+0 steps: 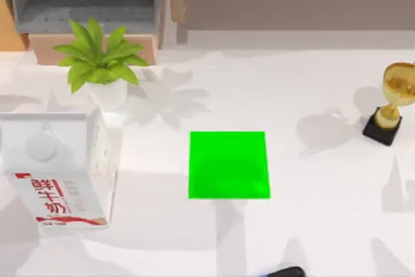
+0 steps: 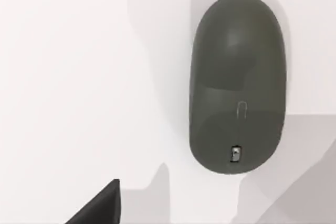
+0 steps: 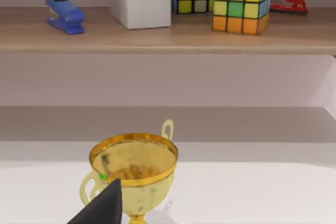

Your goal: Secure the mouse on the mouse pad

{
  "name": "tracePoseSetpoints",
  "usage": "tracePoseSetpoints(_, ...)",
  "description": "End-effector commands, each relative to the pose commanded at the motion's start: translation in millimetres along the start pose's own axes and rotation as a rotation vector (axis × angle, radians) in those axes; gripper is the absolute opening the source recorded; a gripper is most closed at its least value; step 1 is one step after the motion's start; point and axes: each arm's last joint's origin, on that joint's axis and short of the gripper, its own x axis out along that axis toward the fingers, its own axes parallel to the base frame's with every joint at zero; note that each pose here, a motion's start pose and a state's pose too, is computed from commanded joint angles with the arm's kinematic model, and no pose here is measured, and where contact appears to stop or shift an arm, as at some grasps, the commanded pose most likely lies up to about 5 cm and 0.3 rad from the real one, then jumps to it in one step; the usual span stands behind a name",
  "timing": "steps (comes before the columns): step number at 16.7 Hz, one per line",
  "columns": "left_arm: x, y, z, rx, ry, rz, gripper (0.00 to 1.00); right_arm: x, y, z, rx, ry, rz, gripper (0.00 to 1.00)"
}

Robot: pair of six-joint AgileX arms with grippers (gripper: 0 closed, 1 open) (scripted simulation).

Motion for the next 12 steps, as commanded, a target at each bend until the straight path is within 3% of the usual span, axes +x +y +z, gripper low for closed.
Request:
tracePoseSetpoints(3,17.7,-0.2,2.4,-0.004,0.003,0.003,1.00,0.0,0.0,0.0,0.000,0.000,0.000,1.00)
tracePoseSetpoints(9,84.5,-0.4,3.8,-0.005,-0.009,-0.003,1.00,0.0,0.0,0.0,0.000,0.000,0.000,1.00)
tracePoseSetpoints(12,98.6,1.0,1.0,-0.005,-0.001,0.001,1.00,0.0,0.0,0.0,0.000,0.000,0.000,1.00)
